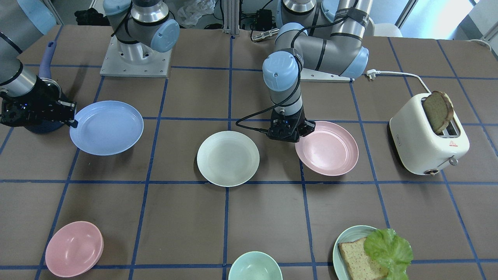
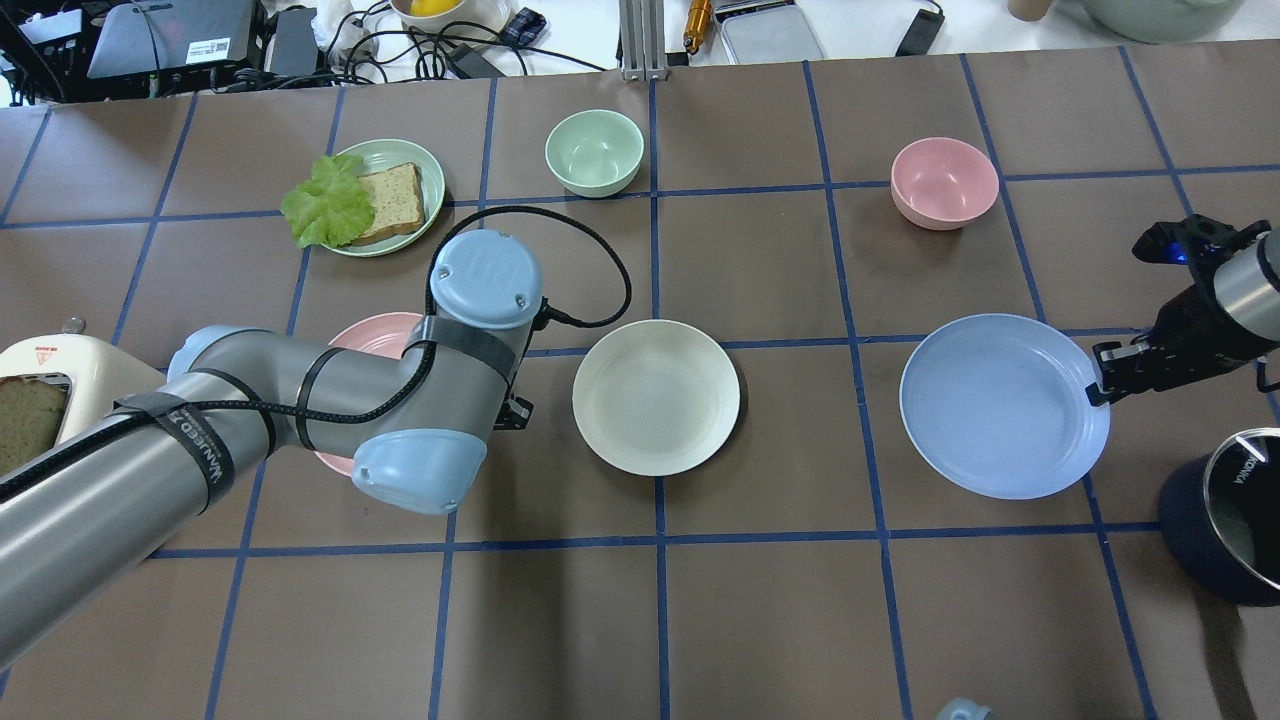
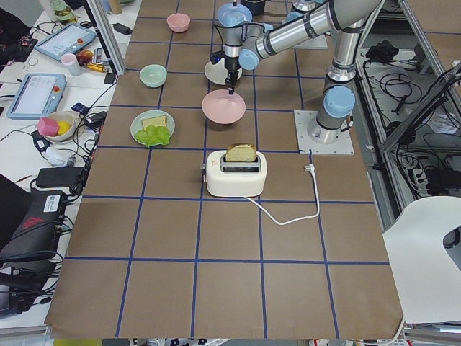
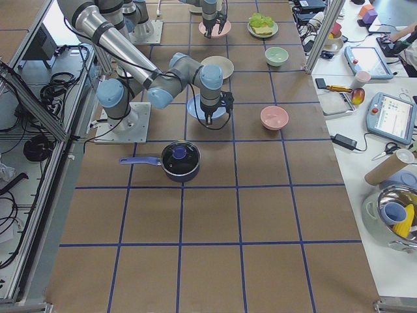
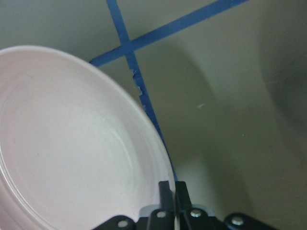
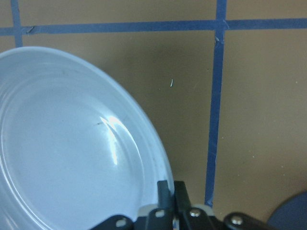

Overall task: Stack three plates with pink and blue
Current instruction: 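Carry the pink plate with the left gripper onto the cream plate, then lower the pink plate onto the cream plate and open the left gripper, then lift the left gripper away from the stacked plates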

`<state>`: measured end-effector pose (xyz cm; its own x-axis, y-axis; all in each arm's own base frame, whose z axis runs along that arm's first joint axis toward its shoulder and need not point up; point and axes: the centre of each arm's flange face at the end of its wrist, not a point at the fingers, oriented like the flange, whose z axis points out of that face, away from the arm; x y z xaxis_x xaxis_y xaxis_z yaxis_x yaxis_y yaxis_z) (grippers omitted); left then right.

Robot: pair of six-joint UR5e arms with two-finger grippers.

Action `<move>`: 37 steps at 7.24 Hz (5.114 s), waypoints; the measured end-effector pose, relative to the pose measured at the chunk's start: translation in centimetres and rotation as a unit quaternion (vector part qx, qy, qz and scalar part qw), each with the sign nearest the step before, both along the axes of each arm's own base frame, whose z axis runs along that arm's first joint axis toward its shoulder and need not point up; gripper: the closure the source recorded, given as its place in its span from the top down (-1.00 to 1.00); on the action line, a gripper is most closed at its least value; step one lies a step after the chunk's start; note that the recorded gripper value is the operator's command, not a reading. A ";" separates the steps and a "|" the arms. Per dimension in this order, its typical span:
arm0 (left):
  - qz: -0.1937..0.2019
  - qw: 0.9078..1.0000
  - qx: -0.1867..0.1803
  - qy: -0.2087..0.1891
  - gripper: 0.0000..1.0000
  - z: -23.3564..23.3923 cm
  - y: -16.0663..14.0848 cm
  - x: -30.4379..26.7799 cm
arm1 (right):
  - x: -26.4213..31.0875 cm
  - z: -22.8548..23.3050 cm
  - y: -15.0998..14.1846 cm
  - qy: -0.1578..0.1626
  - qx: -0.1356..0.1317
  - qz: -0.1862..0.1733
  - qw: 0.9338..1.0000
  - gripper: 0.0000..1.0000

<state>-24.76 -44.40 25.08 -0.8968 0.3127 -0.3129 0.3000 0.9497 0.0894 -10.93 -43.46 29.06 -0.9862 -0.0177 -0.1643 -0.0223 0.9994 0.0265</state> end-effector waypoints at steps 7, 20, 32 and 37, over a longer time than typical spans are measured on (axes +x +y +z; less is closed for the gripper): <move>0.073 0.997 -0.004 -0.007 -1.00 2.7 -2.8 -16.8 | -0.3 0.4 -0.5 0.000 -0.003 0.001 1.000 -1.00; 0.122 0.992 0.034 -0.021 -1.00 -4.7 -3.5 -27.3 | -0.5 0.0 -0.7 0.004 -0.001 0.001 1.000 -1.00; 0.128 0.991 0.031 -0.013 1.00 -4.8 -4.6 -27.8 | -0.5 -0.1 -0.7 0.002 0.000 -0.003 1.000 -1.00; 0.126 0.992 0.007 0.007 1.00 0.1 -5.3 -27.1 | -0.1 1.2 -1.2 0.008 -0.010 -0.004 1.000 -1.00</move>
